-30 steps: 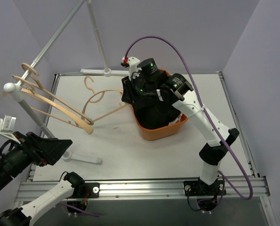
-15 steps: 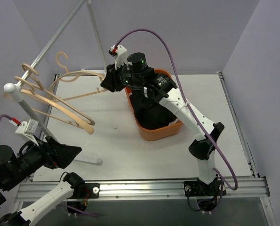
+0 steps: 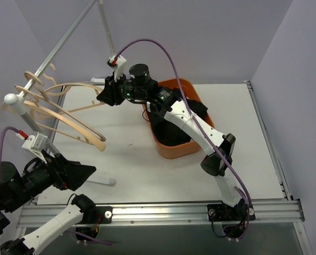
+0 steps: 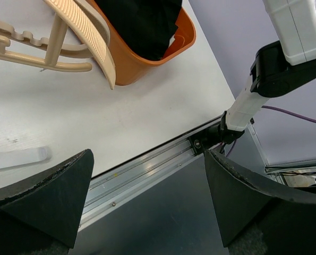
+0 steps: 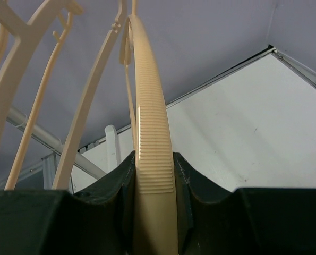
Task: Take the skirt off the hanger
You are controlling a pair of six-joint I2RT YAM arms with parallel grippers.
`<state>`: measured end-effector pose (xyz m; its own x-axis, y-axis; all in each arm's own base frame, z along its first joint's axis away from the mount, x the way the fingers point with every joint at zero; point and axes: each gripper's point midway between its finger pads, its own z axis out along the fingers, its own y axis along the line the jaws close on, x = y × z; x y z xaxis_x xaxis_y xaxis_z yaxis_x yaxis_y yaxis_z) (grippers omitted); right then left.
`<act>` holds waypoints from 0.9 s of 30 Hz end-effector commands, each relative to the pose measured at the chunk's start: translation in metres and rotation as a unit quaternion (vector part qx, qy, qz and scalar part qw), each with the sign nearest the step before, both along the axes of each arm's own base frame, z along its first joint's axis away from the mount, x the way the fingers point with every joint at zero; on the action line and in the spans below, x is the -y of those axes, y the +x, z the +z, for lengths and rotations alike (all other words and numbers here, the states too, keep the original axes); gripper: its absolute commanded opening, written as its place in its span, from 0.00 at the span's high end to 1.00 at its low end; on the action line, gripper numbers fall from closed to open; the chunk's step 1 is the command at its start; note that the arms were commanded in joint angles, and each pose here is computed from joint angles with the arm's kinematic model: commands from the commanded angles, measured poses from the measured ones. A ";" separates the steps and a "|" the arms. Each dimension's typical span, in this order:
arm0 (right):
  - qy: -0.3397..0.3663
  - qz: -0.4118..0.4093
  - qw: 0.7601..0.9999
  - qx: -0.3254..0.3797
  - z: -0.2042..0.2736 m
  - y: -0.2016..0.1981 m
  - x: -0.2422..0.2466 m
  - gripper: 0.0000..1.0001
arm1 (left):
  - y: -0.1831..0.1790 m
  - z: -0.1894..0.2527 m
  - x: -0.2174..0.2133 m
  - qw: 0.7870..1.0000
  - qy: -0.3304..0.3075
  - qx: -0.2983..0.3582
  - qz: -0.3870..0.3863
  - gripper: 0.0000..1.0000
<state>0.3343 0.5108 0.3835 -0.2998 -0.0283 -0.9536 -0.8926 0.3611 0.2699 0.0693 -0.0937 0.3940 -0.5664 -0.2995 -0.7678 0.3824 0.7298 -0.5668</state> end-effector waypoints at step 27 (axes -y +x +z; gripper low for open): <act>0.101 -0.011 0.983 0.151 0.127 -0.023 0.026 1.00 | -0.005 0.012 0.007 1.000 -0.019 0.009 -0.022 0.06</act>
